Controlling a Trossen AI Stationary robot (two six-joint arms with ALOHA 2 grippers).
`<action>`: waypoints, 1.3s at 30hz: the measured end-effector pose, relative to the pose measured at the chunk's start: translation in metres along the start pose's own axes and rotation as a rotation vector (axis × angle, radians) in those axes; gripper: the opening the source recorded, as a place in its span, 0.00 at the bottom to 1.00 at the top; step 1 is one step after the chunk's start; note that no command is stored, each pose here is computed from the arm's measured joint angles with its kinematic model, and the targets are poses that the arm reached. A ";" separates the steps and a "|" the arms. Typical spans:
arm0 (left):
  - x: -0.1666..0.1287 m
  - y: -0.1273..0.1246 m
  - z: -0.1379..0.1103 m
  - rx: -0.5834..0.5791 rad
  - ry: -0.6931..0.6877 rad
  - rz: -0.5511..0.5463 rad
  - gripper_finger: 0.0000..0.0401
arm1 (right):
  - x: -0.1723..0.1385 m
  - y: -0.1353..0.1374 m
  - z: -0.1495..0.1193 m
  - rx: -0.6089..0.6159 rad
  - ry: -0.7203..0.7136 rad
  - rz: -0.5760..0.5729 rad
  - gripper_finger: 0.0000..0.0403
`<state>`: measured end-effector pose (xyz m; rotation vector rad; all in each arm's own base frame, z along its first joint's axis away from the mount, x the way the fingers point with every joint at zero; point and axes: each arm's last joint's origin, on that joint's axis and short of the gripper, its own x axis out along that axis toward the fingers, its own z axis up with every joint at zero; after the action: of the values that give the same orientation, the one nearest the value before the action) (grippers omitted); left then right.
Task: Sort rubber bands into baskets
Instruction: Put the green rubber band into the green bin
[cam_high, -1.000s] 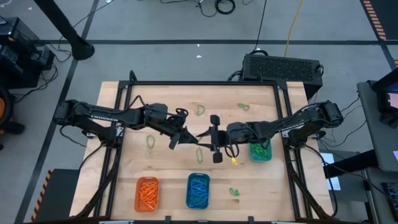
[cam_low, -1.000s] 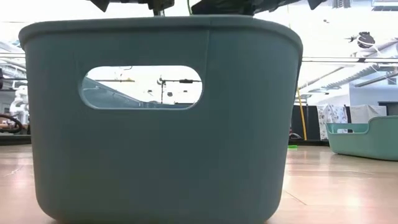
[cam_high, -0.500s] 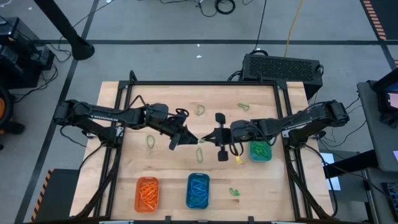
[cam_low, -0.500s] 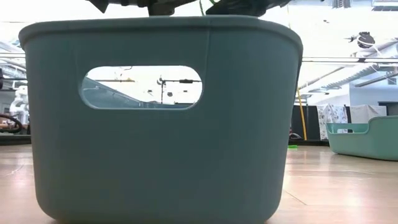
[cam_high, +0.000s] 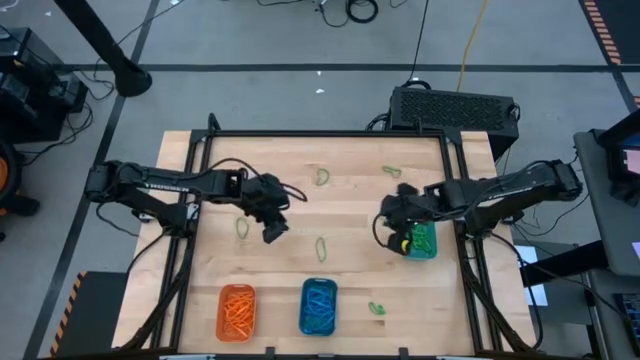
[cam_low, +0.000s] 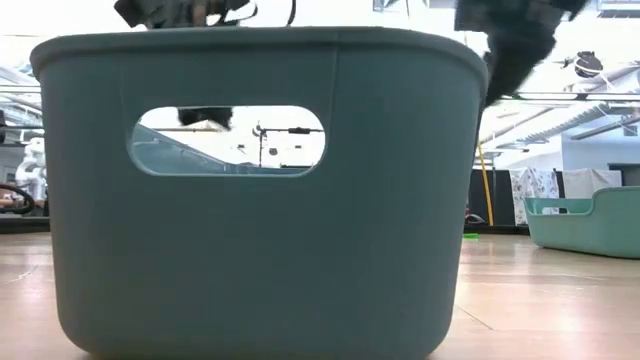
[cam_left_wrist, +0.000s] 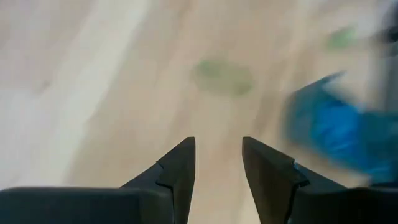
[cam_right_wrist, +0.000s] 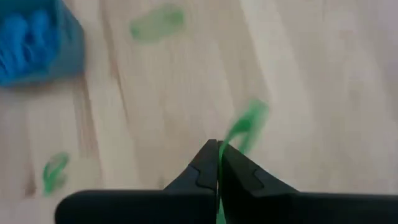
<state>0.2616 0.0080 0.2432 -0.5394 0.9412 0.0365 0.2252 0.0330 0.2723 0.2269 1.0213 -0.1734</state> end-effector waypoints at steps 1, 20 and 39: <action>0.000 0.003 -0.005 -0.008 0.032 0.061 0.35 | -0.001 -0.002 -0.005 0.046 0.050 -0.006 0.00; 0.018 0.042 -0.069 -0.285 0.460 0.570 0.35 | 0.017 -0.011 -0.056 0.270 0.459 -0.074 0.00; 0.038 0.039 -0.085 -0.339 0.383 0.485 0.35 | 0.026 -0.015 -0.066 0.344 0.478 -0.116 0.19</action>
<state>0.2097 -0.0045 0.1568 -0.6298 1.4383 0.5535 0.1806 0.0354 0.2158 0.5397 1.4796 -0.4152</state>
